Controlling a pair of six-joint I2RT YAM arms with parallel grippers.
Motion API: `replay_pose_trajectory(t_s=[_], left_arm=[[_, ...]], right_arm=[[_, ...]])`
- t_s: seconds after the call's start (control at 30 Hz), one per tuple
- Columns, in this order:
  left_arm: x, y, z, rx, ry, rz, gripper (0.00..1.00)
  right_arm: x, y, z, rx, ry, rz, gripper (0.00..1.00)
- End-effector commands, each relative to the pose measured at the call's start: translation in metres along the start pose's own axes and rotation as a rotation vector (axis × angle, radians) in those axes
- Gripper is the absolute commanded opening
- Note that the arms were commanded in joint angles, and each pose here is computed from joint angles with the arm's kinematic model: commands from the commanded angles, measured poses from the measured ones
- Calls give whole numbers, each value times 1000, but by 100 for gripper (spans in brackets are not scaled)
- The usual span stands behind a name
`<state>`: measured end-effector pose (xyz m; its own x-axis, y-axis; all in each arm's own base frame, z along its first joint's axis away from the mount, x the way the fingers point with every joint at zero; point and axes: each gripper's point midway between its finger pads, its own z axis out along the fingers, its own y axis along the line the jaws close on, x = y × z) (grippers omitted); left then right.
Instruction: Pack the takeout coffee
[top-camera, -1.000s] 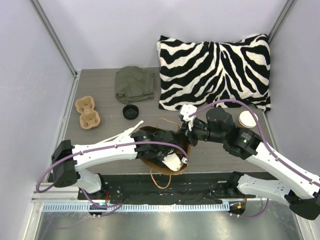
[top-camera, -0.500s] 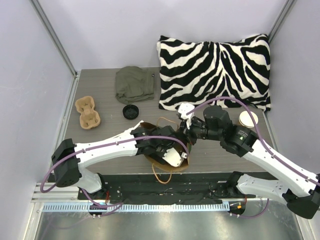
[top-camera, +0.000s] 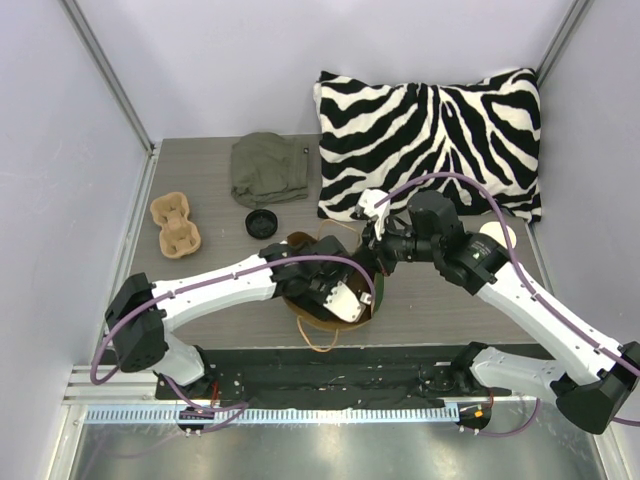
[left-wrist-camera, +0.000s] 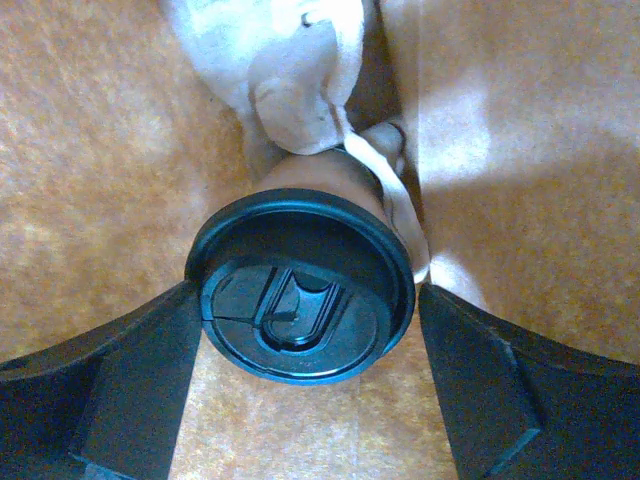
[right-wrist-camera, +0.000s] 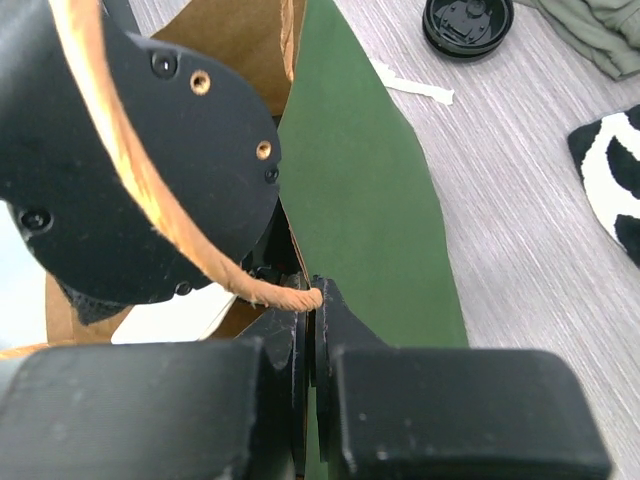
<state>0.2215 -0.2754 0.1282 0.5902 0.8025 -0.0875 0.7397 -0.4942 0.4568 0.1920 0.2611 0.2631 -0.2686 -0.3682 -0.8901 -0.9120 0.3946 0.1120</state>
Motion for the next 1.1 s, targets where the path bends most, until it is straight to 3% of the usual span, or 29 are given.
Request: replay_pose_trajectory(t_s=[0.0,0.2,1.07], left_arm=[[-2,4,-5,32,-25,-11,94],[-11,21,-23,20,-55,-10,100],[-23,33,-48,17,-110,-7,100]], right_arm=[[-9,10,-7,-63,-13,-9,1],[-5,6,-5,-60,2,-36,1],[1,4,-7,-52,15,-47,1]])
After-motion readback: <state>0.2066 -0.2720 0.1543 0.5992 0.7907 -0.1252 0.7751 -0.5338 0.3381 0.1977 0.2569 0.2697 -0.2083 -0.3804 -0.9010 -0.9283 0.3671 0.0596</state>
